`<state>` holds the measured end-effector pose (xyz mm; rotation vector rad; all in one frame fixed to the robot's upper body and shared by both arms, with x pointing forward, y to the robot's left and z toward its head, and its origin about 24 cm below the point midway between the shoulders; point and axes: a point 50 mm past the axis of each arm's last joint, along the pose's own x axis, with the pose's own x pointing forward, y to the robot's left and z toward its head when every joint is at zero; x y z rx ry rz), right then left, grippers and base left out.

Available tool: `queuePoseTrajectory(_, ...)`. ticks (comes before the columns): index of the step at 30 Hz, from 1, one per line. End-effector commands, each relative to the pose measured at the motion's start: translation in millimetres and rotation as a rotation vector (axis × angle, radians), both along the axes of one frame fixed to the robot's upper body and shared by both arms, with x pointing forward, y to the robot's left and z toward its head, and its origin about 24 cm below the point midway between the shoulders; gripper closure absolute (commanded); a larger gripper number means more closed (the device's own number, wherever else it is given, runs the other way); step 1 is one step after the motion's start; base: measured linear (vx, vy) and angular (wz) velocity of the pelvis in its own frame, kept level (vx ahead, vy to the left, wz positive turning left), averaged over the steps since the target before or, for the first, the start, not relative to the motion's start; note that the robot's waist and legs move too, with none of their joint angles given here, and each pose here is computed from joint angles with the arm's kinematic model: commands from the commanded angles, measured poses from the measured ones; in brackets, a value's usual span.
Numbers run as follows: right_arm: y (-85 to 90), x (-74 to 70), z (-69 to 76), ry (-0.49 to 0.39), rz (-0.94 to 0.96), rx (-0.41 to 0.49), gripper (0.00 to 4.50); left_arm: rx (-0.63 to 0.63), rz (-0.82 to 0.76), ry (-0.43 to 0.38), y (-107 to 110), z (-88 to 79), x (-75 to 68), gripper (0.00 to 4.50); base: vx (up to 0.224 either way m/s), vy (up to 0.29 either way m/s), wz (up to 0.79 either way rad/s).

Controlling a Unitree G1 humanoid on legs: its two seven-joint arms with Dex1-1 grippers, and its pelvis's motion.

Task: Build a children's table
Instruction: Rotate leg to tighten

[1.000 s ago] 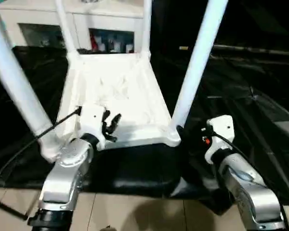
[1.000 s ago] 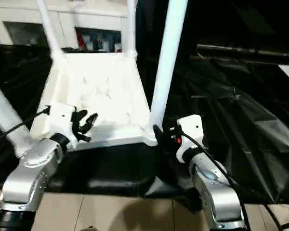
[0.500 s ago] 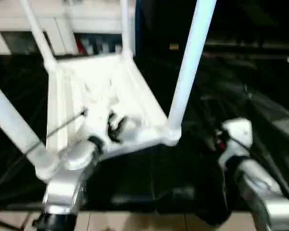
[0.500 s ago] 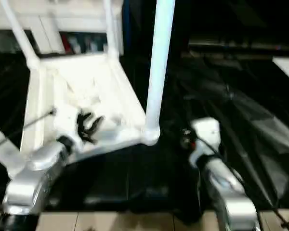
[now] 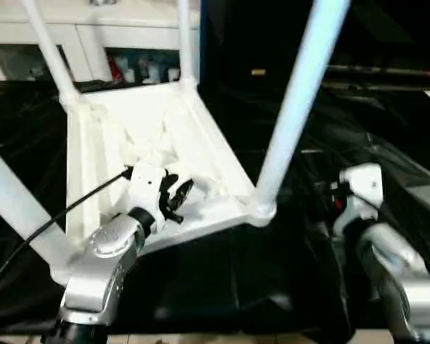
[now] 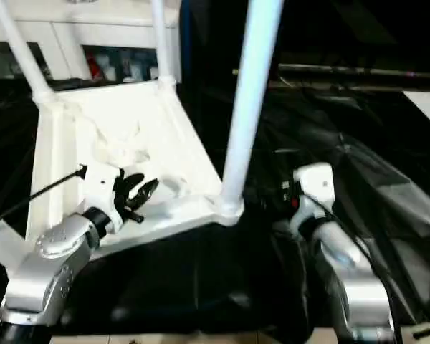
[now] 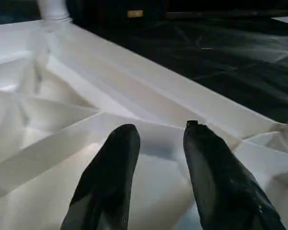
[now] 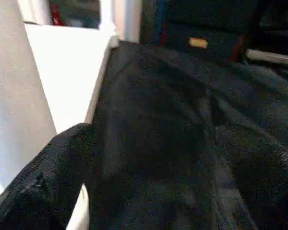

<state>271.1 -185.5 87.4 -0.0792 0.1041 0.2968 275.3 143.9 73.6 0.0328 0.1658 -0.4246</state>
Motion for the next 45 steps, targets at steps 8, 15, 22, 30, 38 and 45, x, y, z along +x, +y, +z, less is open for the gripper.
queuePoseTrajectory(8, -1.5, 4.1, -10.0, 0.039, -0.037, -0.015, 0.0, 0.0, 0.005, -0.007, -2.3, 0.8, -3.8, 2.65, 0.002, -0.01, 0.24)
queuePoseTrajectory(15, -15.8, 2.9, -14.0, 0.045, -0.098, -0.02, 0.0, 0.024, -0.093, -0.021, -8.1, 1.7, -7.3, 2.65, -0.018, -0.007, 0.02)
queuePoseTrajectory(22, -4.0, -6.7, -24.4, 0.124, 0.016, -0.008, 0.0, 0.072, -0.353, 0.016, -20.3, -1.0, -13.8, 2.65, -0.076, -0.037, -0.02)
queuePoseTrajectory(30, 15.4, -17.2, -29.9, 0.152, 0.253, -0.057, 0.0, 0.245, -0.557, 0.061, -19.2, -11.4, 1.1, 2.65, -0.038, 0.0, 0.0)
queuePoseTrajectory(38, 13.3, -7.8, -23.4, 0.134, 0.261, -0.077, 0.0, 0.276, -0.505, 0.023, -20.2, -5.1, 25.7, 2.65, 0.0, 0.0, 0.0)
queuePoseTrajectory(45, -4.1, -9.6, -25.5, 0.148, 0.214, -0.103, 0.0, 0.145, -0.7, 0.097, -26.4, -6.8, 15.9, 2.47, 0.036, -0.002, 0.0)
